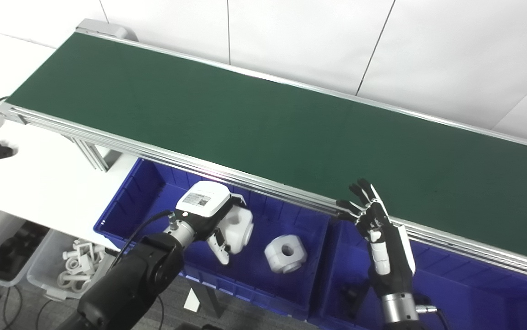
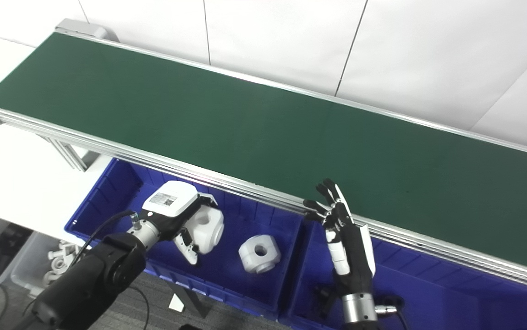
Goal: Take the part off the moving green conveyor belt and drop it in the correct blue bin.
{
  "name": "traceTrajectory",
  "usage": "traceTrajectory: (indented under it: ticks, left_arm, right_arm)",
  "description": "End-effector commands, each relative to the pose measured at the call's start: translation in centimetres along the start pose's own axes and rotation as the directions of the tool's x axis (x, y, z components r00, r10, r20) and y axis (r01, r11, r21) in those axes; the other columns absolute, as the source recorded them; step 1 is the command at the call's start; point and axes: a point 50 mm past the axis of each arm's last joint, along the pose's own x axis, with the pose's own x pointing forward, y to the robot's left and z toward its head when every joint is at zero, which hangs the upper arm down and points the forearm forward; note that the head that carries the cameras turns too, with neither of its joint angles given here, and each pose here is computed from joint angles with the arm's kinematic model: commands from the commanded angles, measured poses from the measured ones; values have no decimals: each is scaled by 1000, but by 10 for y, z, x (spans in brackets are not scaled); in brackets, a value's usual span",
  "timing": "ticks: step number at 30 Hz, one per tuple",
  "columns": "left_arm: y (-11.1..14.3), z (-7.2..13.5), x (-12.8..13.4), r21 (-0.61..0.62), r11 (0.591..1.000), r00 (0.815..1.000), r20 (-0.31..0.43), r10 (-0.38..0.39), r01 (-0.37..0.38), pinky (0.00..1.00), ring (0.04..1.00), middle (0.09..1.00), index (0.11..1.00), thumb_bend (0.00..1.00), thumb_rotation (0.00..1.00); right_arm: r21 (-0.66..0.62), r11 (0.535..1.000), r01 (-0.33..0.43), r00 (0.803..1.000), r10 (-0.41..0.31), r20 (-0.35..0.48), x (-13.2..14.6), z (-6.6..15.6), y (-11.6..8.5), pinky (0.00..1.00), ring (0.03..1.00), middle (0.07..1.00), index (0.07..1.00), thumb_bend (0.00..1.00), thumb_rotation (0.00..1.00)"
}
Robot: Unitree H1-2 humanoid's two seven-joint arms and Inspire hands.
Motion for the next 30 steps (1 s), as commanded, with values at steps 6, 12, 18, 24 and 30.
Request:
traceTrajectory:
  ticks: [6,12,18,24,30]
  left_arm:
    - [14,3,-1,46,998,999,35,31,-33,961,987,1000,992,1000,622]
    - [20,5,-3,37,998,998,45,40,-42,999,998,1000,1000,1000,634]
    - [28,15,-11,-45,993,989,96,111,-107,1000,998,1000,999,1000,651]
    - [42,42,-36,-165,973,960,203,193,-161,998,1000,1000,1000,1000,693]
    - [58,69,-59,-461,853,875,276,399,-244,876,902,927,949,992,718]
  right_arm:
    - [7,1000,-11,999,10,41,5,10,2,700,784,912,945,834,931]
    - [13,1000,-13,999,12,40,6,11,2,699,786,912,943,843,924]
    - [0,1000,-14,999,14,43,5,12,1,697,786,917,946,843,940]
    - [-10,1000,-10,999,10,39,5,11,2,701,781,916,947,847,947]
    - [-47,998,29,998,-27,50,7,9,8,719,782,915,937,829,966]
